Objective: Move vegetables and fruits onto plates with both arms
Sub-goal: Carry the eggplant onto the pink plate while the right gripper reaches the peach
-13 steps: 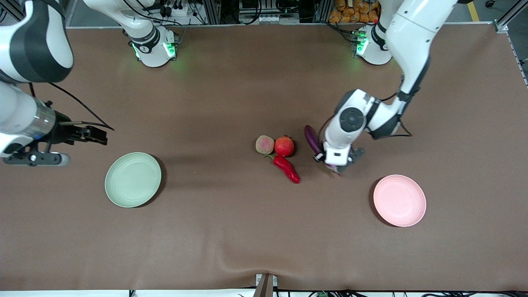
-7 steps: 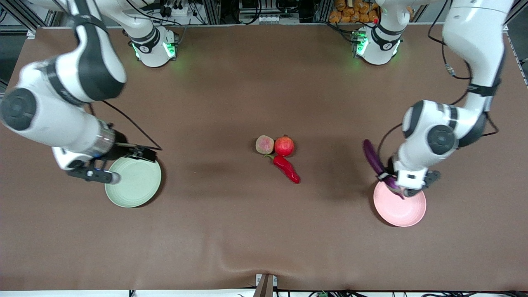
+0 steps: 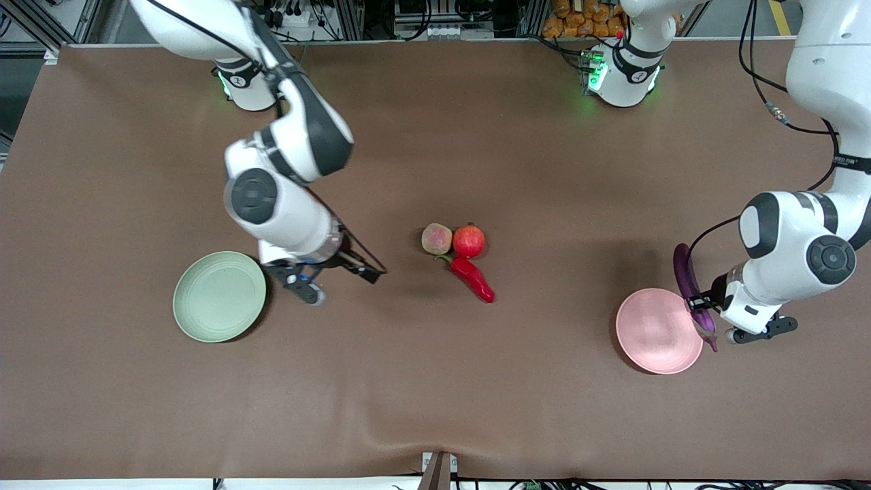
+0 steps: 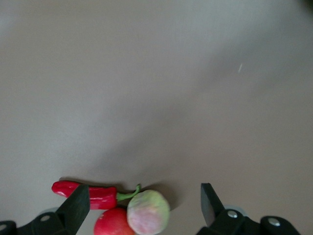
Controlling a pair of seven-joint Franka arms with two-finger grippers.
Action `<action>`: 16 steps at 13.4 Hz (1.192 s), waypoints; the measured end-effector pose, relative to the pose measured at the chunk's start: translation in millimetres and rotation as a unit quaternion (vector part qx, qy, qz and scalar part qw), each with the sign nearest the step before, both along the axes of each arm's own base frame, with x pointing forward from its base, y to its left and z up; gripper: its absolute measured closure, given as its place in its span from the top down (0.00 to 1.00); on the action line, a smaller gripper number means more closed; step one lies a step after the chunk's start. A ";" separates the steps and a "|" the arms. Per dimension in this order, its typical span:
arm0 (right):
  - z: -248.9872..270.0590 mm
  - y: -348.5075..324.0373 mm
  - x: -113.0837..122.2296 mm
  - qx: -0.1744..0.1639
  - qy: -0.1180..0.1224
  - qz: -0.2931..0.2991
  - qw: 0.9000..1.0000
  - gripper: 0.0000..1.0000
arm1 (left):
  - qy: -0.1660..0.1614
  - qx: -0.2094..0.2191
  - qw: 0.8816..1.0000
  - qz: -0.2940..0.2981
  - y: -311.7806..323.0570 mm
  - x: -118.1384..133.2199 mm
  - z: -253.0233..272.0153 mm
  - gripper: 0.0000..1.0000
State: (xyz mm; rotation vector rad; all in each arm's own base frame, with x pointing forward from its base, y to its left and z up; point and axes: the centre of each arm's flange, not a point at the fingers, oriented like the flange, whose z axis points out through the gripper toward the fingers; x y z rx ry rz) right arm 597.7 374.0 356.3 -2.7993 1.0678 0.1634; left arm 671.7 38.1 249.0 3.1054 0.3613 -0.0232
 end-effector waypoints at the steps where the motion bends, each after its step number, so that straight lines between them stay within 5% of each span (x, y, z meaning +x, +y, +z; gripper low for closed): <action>1: -16.6 17.3 -8.9 -0.006 0.013 -0.031 0.999 1.00 | -0.001 -0.004 1.000 0.000 -0.8 5.9 -5.7 0.33; 6: -59.6 68.2 -44.2 -0.021 0.067 -0.161 0.984 1.00 | -0.012 -0.013 1.000 -0.004 -8.4 20.4 -6.2 0.33; 11: -103.4 88.4 -59.3 -0.030 0.087 -0.215 0.972 1.00 | -0.006 -0.015 1.000 -0.005 -10.6 19.4 -14.1 0.33; 16: -120.7 111.7 -84.9 -0.046 0.100 -0.238 0.965 1.00 | -0.001 -0.044 0.999 0.008 -34.3 20.7 -20.5 0.82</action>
